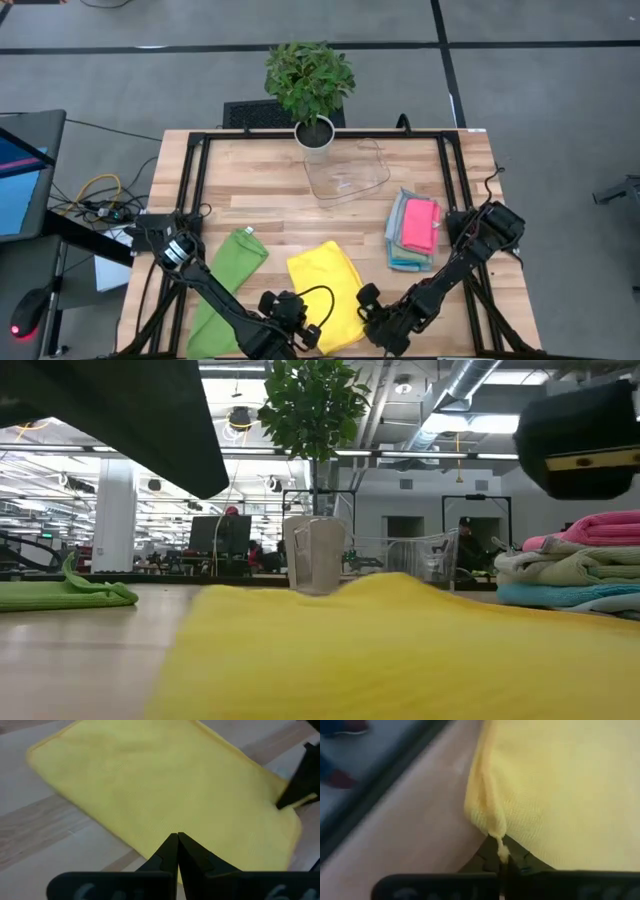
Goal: Fold microfiber towels
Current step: Fold the yellow microfiber cloth
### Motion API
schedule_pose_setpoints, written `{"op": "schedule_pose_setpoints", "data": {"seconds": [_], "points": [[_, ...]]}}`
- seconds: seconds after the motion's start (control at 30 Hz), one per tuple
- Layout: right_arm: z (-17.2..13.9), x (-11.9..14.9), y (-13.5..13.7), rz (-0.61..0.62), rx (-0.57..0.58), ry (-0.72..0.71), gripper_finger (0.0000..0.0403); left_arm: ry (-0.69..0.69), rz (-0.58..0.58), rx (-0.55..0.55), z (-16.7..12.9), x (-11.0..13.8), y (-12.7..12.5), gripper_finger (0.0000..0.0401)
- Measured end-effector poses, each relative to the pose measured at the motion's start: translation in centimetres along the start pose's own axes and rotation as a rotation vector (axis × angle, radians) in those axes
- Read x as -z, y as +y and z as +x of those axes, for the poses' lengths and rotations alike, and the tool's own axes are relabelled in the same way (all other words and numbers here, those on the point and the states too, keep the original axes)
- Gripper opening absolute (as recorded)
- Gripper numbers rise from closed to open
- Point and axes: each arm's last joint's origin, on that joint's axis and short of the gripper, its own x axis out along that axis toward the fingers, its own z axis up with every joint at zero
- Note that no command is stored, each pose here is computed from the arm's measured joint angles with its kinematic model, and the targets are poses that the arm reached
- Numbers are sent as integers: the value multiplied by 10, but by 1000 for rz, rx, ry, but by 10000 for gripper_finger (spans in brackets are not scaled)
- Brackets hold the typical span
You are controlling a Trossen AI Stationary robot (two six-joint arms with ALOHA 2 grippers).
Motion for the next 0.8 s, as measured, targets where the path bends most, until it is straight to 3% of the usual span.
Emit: {"op": "schedule_pose_setpoints", "data": {"seconds": [0.07, 0.23, 0.43, 0.6, 0.8], "points": [[-2, -4, 0, -14, -54, -3, 13, -3, -2, 1, 0, 0, 0, 0], [-4, -12, -9, 24, -167, 4, 28, -12, -17, 7, 0, 0, 0, 0], [-11, -18, -26, 76, -273, -4, 10, -23, -26, 11, -1, 0, -1, 0], [-28, -20, -42, 149, -280, -42, 26, -21, -32, 20, -1, 1, -1, 0], [-45, -8, -62, 257, -268, -53, 10, -20, -39, 27, -2, 2, -2, 0]]}}
